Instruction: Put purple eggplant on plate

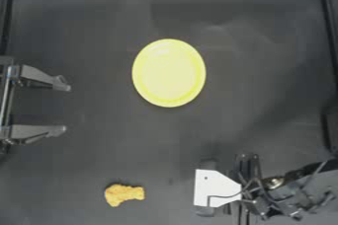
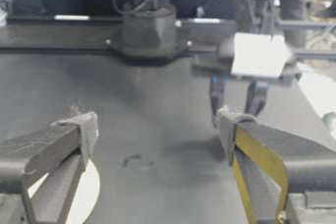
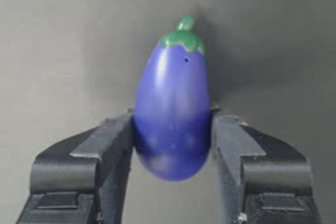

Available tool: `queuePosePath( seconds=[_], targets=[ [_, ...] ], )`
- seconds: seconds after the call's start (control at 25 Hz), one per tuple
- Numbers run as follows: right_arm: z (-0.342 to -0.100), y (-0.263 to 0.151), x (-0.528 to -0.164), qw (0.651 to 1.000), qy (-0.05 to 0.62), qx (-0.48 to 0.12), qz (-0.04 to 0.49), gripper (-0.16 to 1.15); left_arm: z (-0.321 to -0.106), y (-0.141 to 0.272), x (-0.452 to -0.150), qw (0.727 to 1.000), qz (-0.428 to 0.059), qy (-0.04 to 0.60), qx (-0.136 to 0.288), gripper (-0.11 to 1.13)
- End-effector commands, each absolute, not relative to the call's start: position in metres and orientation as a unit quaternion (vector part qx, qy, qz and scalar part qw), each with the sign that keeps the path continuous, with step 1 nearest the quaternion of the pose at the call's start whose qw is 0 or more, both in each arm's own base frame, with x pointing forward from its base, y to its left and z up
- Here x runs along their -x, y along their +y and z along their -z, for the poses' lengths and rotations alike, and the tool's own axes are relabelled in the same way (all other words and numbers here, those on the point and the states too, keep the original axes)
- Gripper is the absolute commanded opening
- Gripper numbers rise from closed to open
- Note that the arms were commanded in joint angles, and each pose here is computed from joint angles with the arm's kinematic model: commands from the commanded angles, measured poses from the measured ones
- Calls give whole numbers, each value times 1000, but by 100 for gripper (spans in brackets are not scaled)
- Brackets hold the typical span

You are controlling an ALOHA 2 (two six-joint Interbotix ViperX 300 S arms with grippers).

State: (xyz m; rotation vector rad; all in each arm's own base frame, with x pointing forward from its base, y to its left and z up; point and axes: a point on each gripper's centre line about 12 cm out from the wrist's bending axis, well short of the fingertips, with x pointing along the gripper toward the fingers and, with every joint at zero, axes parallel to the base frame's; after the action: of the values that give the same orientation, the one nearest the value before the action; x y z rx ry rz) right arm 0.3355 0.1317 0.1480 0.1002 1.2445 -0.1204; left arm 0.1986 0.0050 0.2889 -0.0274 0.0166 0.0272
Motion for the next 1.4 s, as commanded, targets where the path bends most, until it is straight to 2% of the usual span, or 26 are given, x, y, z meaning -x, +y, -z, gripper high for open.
queuePosePath(
  seconds=[0.04,0.36,0.76,1.16,1.4],
  targets=[
    [-193,123,-342,848,526,-43,45,31,-298,6,-202,1000,-15,-2,15,101],
    [-232,72,-346,881,468,-12,67,30,-293,6,-204,1000,-15,8,14,101],
    [-246,-2,-362,895,438,19,76,30,-289,6,-210,1000,-15,22,14,101],
    [-237,-73,-378,889,449,37,78,30,-287,6,-211,999,-15,25,14,101],
    [-211,-109,-397,876,476,37,68,30,-287,6,-211,999,-15,26,14,101]
  ],
)
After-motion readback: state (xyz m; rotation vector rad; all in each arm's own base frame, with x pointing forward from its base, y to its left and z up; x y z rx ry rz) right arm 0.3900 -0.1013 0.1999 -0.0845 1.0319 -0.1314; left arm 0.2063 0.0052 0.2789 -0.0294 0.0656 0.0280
